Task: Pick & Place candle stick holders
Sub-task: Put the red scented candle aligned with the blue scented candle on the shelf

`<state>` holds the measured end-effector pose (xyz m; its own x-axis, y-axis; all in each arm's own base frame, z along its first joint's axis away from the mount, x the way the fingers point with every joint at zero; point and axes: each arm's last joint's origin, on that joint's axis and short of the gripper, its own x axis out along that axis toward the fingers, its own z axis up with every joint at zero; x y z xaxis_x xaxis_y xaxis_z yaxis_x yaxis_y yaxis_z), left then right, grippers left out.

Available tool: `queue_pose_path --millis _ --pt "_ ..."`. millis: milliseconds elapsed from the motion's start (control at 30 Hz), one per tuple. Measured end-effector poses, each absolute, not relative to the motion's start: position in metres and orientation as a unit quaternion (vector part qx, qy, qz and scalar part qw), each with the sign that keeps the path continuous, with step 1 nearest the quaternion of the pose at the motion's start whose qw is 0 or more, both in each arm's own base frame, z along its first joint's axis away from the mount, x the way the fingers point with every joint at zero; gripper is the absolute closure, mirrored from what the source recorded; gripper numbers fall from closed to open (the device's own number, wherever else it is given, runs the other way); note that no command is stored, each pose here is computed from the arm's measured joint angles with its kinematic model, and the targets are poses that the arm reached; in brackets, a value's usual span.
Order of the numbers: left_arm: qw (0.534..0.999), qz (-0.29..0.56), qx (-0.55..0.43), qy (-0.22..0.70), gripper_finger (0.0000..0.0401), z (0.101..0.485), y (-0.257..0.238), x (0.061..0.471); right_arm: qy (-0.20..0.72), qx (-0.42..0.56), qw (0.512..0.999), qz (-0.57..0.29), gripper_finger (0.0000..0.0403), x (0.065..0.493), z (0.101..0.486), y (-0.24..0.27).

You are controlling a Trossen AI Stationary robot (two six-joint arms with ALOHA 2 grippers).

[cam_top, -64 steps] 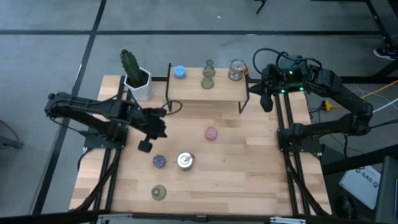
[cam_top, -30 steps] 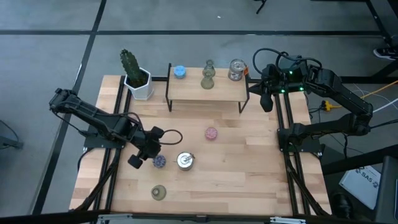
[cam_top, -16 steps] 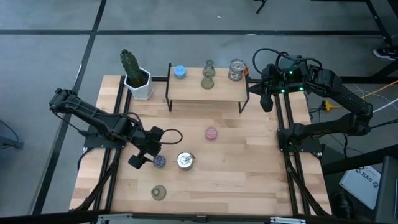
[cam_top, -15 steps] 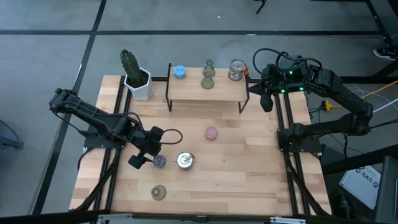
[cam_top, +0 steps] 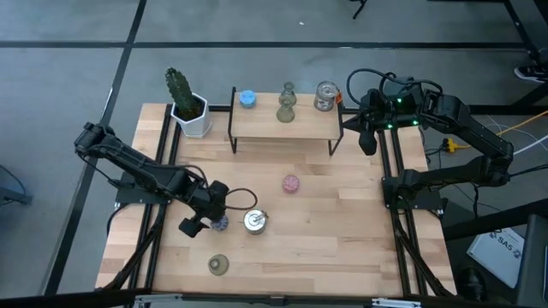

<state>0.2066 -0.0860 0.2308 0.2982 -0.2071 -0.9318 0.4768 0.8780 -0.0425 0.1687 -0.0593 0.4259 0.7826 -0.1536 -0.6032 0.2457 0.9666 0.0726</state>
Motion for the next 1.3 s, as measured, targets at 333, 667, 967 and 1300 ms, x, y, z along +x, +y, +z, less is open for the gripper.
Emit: queue_pose_path --millis 333,667,967,1300 --pt "0.764 -0.208 0.133 0.596 0.0038 0.211 -0.091 0.214 0.321 0.073 0.939 -0.104 0.0402 0.168 0.425 -0.059" --pt "0.729 -0.219 0.140 0.633 0.0013 0.191 -0.094 0.222 0.322 0.077 0.938 -0.105 0.0402 0.167 0.424 -0.059" --pt "0.722 -0.212 0.146 0.642 0.0012 0.186 -0.095 0.224 0.322 0.077 0.938 -0.105 0.0402 0.167 0.424 -0.059" --pt "0.732 -0.221 0.156 0.625 0.0012 0.186 -0.096 0.227 0.322 0.077 0.938 -0.105 0.0402 0.167 0.424 -0.059"
